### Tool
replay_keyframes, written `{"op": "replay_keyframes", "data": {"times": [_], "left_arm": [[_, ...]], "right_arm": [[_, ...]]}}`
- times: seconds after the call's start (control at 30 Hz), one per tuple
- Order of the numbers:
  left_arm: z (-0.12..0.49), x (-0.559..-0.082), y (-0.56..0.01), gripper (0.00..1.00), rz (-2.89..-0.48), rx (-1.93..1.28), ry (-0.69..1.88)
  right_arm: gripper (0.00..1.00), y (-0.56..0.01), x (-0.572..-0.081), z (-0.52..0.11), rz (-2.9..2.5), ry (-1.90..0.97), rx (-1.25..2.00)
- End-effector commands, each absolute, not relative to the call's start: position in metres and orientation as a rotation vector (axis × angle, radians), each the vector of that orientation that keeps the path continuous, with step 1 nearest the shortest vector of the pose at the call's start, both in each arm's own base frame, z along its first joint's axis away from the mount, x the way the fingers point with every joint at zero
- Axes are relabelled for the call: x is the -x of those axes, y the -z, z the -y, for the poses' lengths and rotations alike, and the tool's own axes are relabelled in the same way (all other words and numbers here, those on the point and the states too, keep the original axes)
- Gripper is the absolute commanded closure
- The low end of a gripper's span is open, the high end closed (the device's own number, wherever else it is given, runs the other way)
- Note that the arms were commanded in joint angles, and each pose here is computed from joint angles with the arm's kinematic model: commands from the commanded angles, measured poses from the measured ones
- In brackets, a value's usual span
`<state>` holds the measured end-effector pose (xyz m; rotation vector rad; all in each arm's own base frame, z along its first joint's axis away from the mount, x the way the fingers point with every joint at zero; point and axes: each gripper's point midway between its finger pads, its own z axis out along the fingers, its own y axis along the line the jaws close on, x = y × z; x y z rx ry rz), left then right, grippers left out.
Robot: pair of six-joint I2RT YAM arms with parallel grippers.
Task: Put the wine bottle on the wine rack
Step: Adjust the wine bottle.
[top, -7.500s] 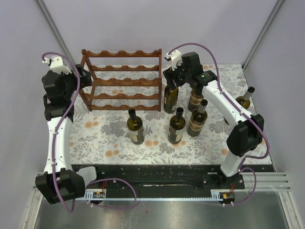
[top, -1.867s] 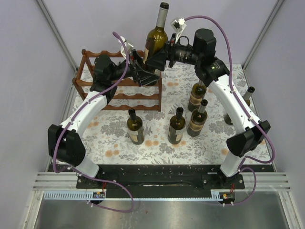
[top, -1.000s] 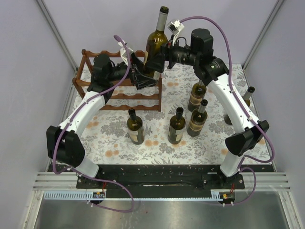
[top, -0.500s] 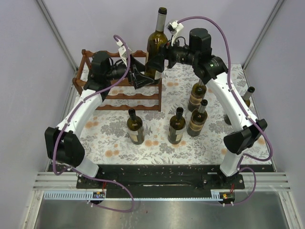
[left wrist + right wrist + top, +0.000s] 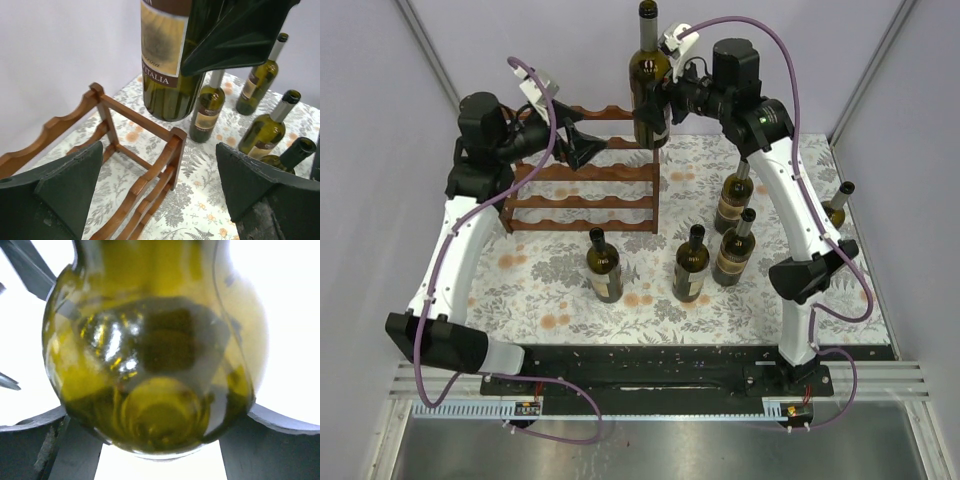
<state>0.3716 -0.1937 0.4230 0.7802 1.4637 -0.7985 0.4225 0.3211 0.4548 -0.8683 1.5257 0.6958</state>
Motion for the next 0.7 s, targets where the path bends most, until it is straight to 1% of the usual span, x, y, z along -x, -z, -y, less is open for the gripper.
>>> {"op": "replay_keyframes", "data": {"times": [0.0, 0.17, 0.43, 0.67], "left_arm": [[0.165, -0.367, -0.469, 0.01, -1.423, -0.697, 0.610], [0.140, -0.367, -0.492, 0.01, -1.493, -0.580, 0.526], [0.107, -0.341, -0.509, 0.01, -1.533, -0.456, 0.454], [0.095, -0.324, -0.509, 0.01, -1.538, -0.507, 0.348]], "right_arm": [[1.00, -0.500, -0.429, -0.313, -1.340, -0.474, 0.915], [1.00, -0.503, -0.435, -0.316, -1.268, -0.305, 0.985], [1.00, -0.492, -0.446, -0.337, -1.185, -0.050, 1.082], [1.00, -0.478, -0.450, -0.369, -1.116, 0.128, 1.153]]}}
